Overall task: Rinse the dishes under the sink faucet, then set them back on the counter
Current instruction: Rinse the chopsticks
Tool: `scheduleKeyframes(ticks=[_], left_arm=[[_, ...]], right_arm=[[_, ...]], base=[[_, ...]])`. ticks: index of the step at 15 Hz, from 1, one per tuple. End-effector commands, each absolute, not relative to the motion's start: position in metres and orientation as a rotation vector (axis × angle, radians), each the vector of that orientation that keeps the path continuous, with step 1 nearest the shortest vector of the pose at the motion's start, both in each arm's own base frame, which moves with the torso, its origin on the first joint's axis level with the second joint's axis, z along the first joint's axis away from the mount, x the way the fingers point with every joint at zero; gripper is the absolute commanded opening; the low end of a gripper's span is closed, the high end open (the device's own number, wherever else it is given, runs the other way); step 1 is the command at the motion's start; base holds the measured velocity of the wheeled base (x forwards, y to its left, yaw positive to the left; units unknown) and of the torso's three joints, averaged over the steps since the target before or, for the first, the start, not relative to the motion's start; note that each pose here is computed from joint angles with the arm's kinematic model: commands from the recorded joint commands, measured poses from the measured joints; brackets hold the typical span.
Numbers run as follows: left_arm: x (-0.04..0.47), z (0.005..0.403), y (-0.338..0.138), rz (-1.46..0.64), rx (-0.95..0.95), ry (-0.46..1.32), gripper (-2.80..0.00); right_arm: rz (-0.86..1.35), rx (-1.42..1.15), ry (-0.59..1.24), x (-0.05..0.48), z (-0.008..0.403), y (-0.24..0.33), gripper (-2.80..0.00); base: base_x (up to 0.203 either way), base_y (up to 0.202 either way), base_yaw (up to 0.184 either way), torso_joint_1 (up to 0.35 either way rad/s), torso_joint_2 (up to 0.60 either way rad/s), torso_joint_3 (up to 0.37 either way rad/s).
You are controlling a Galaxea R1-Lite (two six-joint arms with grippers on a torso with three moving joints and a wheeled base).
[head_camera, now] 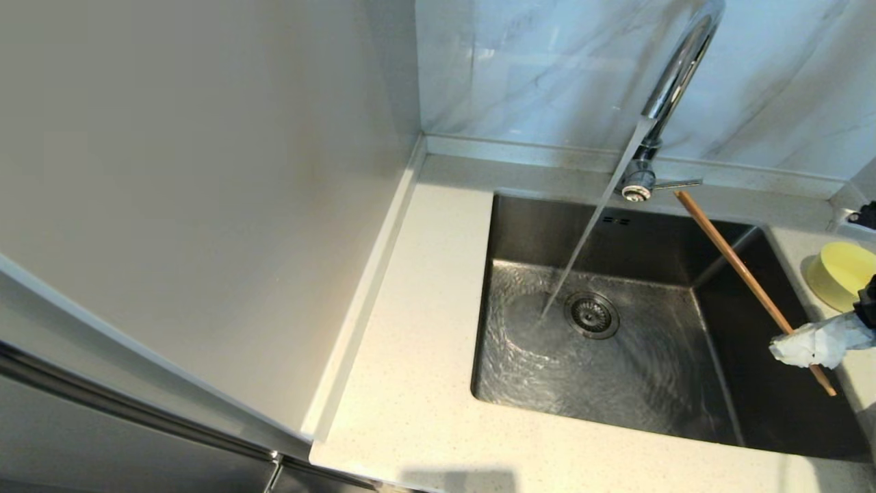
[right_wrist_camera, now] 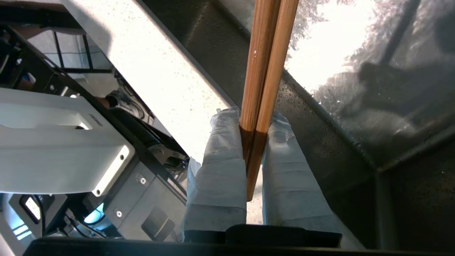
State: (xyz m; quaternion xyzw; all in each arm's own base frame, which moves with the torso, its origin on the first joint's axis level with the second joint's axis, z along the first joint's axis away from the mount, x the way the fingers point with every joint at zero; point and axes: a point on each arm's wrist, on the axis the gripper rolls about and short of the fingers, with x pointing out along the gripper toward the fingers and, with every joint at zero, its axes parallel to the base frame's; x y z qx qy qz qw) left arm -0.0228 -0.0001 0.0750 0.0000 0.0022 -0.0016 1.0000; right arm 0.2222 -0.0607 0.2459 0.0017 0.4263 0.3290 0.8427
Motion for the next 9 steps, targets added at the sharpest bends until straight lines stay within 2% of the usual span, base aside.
scheduleKeyframes(ticks=[1, 9], left_arm=[[-0.023, 0.075, 0.0, -0.003, 0.0, 0.005, -2.8], [-0.023, 0.075, 0.0, -0.003, 0.0, 0.005, -2.8]], right_arm=[[0.72, -0.004, 0.903, 0.224, 0.246, -0.056, -2.8], [0.748, -0.023, 0.871, 0.256, 0.241, -0.046, -2.8]], base=[[0.0, 0.0, 0.0, 0.0, 0.0, 0.0], [0.0, 0.0, 0.0, 0.0, 0.0, 0.0]])
